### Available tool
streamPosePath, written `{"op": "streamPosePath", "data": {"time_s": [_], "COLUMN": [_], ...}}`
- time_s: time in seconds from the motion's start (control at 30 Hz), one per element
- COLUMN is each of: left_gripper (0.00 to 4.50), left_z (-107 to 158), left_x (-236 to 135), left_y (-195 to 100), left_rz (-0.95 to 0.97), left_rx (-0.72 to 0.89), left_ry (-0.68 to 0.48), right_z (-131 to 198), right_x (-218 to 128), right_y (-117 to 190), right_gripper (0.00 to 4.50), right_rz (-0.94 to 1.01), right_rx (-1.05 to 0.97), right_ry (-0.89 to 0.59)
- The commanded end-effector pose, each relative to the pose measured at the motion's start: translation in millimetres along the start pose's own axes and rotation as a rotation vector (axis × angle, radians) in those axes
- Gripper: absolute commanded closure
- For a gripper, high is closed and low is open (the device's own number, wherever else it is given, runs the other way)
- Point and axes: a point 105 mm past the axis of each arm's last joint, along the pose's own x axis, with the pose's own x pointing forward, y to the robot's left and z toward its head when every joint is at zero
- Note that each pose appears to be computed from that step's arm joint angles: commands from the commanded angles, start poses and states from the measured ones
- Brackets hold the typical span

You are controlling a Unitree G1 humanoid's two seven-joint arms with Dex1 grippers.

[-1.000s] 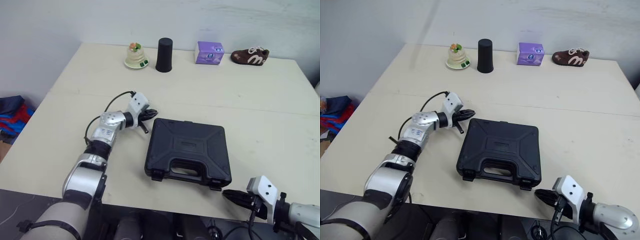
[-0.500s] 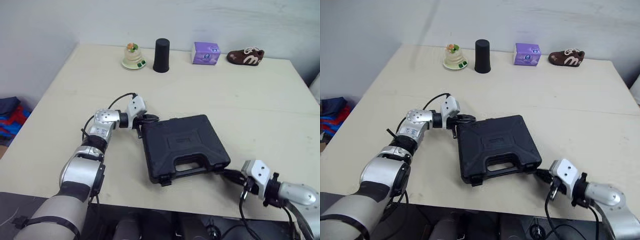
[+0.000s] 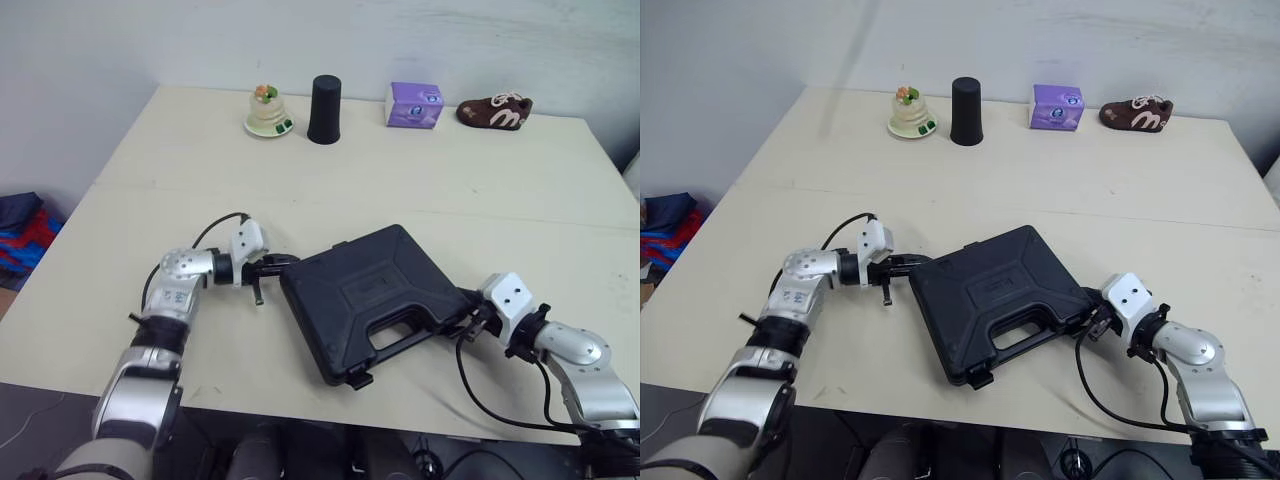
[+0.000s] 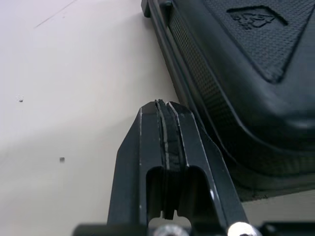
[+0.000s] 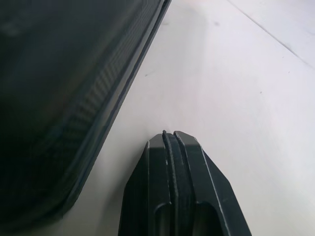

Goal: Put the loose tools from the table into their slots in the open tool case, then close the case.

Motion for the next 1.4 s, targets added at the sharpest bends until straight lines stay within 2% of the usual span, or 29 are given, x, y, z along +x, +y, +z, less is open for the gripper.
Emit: {"op": "streamPosePath", "data": {"time_s": [0.03, 0.17, 0.3, 0.43, 0.63, 0.8, 0.9, 1.03, 1.13, 1.3, 1.4], "left_gripper": [4.47, 4.47, 4.47, 4.47, 4.47, 4.47, 4.47, 4.47, 4.47, 4.47, 4.47], "left_z": [17.0, 20.0, 21.3, 12.4, 10.3, 41.4, 77.0, 121.9, 137.3, 141.7, 131.6], "left_x": [-3.1, -4.0, -6.3, 1.7, 0.9, -17.0, -19.7, 9.1, 36.2, 88.7, 118.6], "left_y": [-2.2, -1.5, 1.6, -5.5, -5.6, 0.1, -0.1, -27.8, -46.9, -68.8, -88.0], "left_rz": [0.012, 0.016, 0.021, -0.014, -0.009, -0.007, -0.036, -0.215, -0.323, -0.414, -0.467], "left_rx": [0.039, 0.043, 0.035, 0.034, 0.024, 0.100, 0.157, 0.217, 0.248, 0.223, 0.261], "left_ry": [-0.037, -0.032, -0.027, 0.013, 0.020, -0.051, -0.121, -0.178, -0.171, -0.130, -0.072], "right_z": [-3.5, -8.1, -8.0, -6.2, 6.5, 4.3, 0.4, -5.1, -5.3, 4.1, 1.4], "right_x": [-27.4, -60.5, -72.8, -59.4, -32.5, -27.6, -41.4, -65.6, -76.2, -83.5, -84.1], "right_y": [-7.1, 0.1, 26.4, 48.1, 38.9, 28.7, 25.9, 18.9, 15.8, 18.9, 31.7], "right_gripper": [4.50, 4.50, 4.50, 4.50, 4.50, 4.50, 4.50, 4.50, 4.50, 4.50, 4.50], "right_rz": [0.012, 0.071, 0.176, 0.215, 0.133, 0.079, 0.054, -0.022, -0.073, -0.167, -0.158], "right_rx": [0.007, 0.024, 0.091, 0.110, 0.103, 0.079, 0.090, 0.119, 0.134, 0.128, 0.159], "right_ry": [0.062, 0.132, 0.161, 0.137, 0.044, 0.039, 0.068, 0.107, 0.113, 0.039, 0.051]}}
